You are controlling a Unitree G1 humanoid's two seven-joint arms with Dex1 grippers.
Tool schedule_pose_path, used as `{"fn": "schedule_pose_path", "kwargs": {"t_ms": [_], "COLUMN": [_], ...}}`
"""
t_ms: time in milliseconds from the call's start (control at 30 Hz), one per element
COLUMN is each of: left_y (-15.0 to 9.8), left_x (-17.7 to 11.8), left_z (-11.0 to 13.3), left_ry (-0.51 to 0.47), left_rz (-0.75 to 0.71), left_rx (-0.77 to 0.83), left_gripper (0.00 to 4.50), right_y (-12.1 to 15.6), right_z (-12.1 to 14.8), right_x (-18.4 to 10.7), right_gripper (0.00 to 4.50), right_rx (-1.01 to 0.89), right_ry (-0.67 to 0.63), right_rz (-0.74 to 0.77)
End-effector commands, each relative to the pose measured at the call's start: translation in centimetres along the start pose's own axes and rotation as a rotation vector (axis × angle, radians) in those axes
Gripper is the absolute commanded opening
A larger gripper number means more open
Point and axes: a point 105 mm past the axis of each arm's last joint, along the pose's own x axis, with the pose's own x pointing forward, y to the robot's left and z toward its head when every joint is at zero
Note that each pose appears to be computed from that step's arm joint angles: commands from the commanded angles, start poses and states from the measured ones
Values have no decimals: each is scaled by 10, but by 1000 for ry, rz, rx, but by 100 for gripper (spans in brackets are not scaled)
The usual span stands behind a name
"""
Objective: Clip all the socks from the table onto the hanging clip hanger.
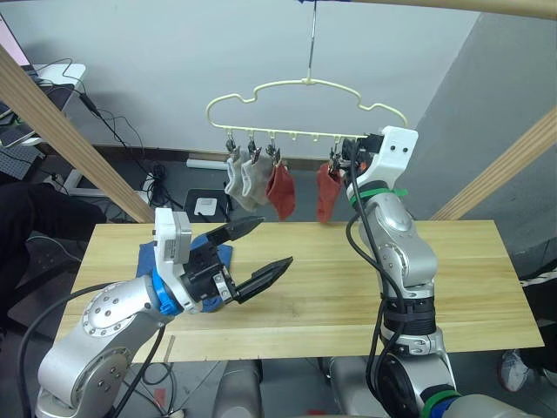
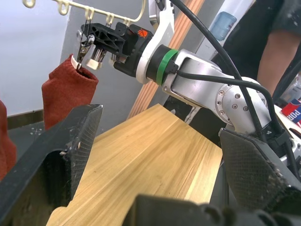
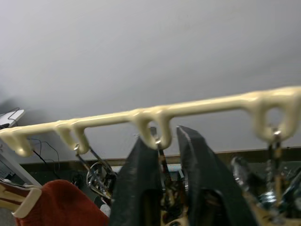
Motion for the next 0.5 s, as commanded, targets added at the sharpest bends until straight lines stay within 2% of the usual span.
{"fn": "schedule_pose_path", "kwargs": {"t_ms": [33,267,333,400,500], "left_y": [-8,-2,15,46,74], "left_x": [2,0,-5,-22,-46], "left_z": [9,5,-5,-23,-43], "left_ry": [-32,-21,20,85,171], "left_rz": [-31,17,122,298,456], "left_rx": [37,-3,-33,-80,-92], "left_gripper": [450,450,450,450,450], "right_y": [3,-4,-9,-15,-17], "right_z": [12,12,10,7,6], "right_x": [-2,-4,-6,-9,-14], "right_gripper": [26,26,26,26,26], "right_rx": [12,6,-13,-47,-85], "right_ry": [-48,-26,23,95,159], "right_rz": [13,40,104,207,303]}}
